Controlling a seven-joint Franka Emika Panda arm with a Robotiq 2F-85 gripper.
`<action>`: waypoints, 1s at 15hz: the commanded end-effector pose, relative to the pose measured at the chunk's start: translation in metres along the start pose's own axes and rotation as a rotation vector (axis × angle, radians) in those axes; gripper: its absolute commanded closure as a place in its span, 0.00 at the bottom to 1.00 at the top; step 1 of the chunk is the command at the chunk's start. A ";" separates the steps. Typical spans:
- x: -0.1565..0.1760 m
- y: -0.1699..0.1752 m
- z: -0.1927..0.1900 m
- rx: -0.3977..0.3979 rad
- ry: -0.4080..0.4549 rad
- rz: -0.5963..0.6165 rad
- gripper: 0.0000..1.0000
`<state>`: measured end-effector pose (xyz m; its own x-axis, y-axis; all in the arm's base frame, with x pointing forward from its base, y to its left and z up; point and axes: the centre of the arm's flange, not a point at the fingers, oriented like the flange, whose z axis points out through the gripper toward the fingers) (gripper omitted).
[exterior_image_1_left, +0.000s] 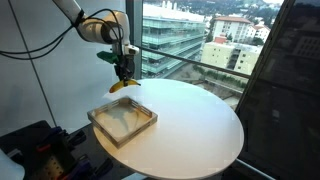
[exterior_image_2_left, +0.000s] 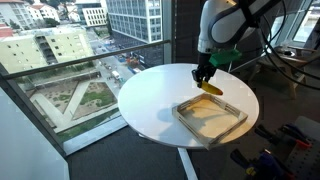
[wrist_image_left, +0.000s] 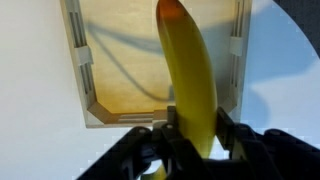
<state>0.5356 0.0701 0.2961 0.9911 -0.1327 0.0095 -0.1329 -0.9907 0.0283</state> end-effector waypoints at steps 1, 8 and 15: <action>-0.005 -0.006 0.006 0.000 0.037 -0.037 0.84; -0.011 -0.010 0.027 0.035 0.030 -0.039 0.84; -0.021 0.001 0.050 0.053 -0.027 -0.020 0.84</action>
<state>0.5204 0.0775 0.2508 0.9932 -0.1158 -0.0133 -0.1158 -0.9933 -0.0043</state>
